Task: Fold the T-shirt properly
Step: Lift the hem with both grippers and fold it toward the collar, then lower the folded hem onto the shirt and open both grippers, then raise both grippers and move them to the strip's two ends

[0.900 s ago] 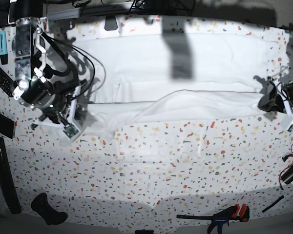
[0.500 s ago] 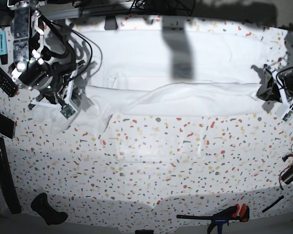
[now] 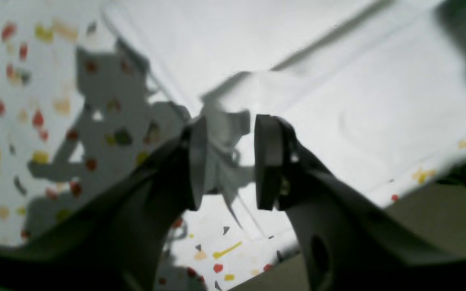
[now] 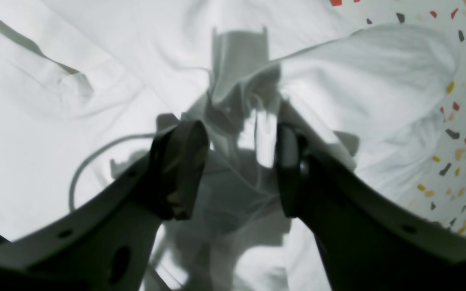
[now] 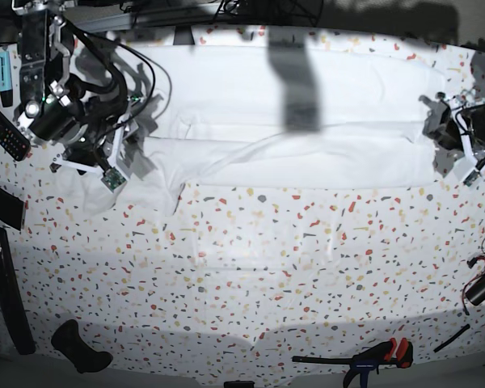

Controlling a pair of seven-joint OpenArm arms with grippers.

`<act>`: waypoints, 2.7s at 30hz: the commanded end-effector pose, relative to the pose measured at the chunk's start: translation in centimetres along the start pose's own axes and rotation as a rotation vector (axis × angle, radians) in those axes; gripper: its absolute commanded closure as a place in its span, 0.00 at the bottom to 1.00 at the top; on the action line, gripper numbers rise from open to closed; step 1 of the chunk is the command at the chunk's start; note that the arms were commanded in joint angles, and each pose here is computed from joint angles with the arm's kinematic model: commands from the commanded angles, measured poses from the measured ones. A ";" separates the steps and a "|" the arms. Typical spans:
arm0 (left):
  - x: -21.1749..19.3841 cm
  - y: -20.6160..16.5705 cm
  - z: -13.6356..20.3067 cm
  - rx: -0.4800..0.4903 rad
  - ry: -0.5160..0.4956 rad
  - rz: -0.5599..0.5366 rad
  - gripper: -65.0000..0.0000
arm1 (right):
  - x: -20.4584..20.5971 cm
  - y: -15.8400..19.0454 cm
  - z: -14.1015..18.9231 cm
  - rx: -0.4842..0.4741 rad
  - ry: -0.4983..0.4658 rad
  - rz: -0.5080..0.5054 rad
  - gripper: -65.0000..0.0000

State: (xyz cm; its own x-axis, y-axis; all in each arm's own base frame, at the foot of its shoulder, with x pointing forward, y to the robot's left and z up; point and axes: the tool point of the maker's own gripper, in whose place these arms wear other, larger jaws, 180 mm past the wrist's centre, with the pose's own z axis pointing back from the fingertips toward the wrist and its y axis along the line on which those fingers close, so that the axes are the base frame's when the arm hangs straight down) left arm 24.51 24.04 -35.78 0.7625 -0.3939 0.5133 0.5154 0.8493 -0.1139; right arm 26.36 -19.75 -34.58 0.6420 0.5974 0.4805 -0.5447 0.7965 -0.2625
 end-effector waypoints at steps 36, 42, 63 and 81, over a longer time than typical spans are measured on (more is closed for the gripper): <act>5.3 -1.7 2.5 0.026 -0.147 -0.127 0.69 | 4.5 -18.2 -1.8 -0.111 -0.183 -0.771 0.53; 5.3 -1.7 2.5 0.026 -0.149 -0.127 0.69 | 5.6 -17.7 -3.3 -0.012 -0.181 -0.814 0.54; 5.4 -1.7 2.5 0.026 -0.150 -0.127 0.69 | 4.8 -13.9 -6.5 0.073 -0.046 -0.744 0.60; 5.3 -1.7 2.5 0.026 -0.148 -0.127 0.69 | 11.0 -12.3 -2.6 0.178 -0.313 -0.459 1.00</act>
State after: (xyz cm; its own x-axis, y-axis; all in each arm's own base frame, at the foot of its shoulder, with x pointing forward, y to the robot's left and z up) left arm 25.97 21.01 -31.97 0.6514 -0.4366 0.6205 0.5884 0.8071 -0.0498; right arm 40.49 -22.46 -30.35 0.7098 0.1053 0.6964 -0.3237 0.9269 0.1898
